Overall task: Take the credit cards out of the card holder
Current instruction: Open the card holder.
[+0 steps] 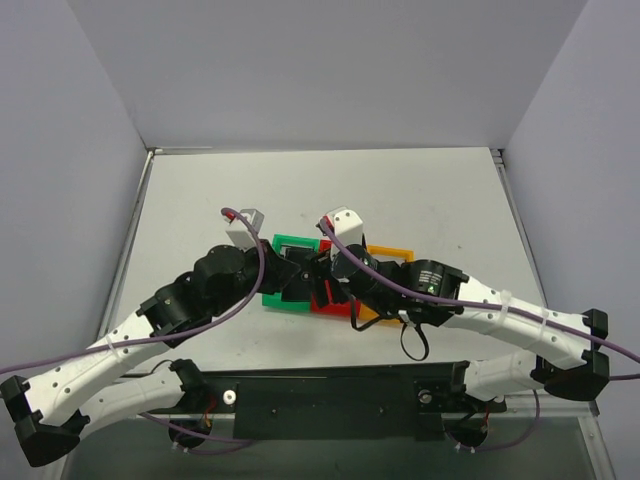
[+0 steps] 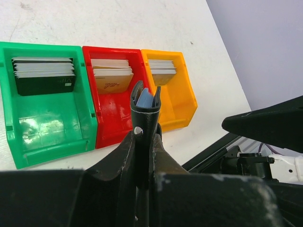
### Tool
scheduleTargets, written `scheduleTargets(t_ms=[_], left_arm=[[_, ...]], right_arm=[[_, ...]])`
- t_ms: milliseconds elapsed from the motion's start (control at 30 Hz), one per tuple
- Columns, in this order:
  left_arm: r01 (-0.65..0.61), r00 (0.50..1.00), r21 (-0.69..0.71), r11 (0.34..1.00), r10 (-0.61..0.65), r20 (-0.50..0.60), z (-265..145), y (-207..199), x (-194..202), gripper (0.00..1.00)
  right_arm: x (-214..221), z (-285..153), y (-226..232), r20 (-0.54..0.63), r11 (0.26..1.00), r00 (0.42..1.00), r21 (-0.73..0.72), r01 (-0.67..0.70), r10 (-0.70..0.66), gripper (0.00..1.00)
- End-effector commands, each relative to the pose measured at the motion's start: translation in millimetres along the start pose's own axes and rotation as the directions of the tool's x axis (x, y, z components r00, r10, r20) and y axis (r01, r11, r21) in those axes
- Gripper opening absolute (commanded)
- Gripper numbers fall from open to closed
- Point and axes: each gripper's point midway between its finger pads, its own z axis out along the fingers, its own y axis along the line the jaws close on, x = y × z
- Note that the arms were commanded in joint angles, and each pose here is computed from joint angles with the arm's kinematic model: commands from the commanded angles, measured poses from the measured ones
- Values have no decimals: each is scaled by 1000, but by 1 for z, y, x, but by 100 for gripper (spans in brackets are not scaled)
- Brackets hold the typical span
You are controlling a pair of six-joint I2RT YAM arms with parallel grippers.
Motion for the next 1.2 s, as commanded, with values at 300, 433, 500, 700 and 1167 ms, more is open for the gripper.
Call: scheduleTargets(t_ms=[300,433,500,700,1167], left_arm=[[76,993,49,996,-80,88,-7,-31,-23,0],[81,992,62,995,-86,91,-8,-36,-24,0],[86,992,68,994,-91,88,-9,-38,-22,0],[98,989,90,991,-107,101,-13,-41,-24,0],[109,987,109,988,-121,110,-18,-44,-28,0]], right_arm=[[-10,14,8,14,999,1000,44,-6,6,56],[-10,21,9,12,998,1000,63,-4,3,54],[-10,23,9,9,998,1000,69,-4,3,53],[-2,33,2,-32,994,999,108,2,1,47],[6,37,-13,-64,987,998,158,-5,15,29]])
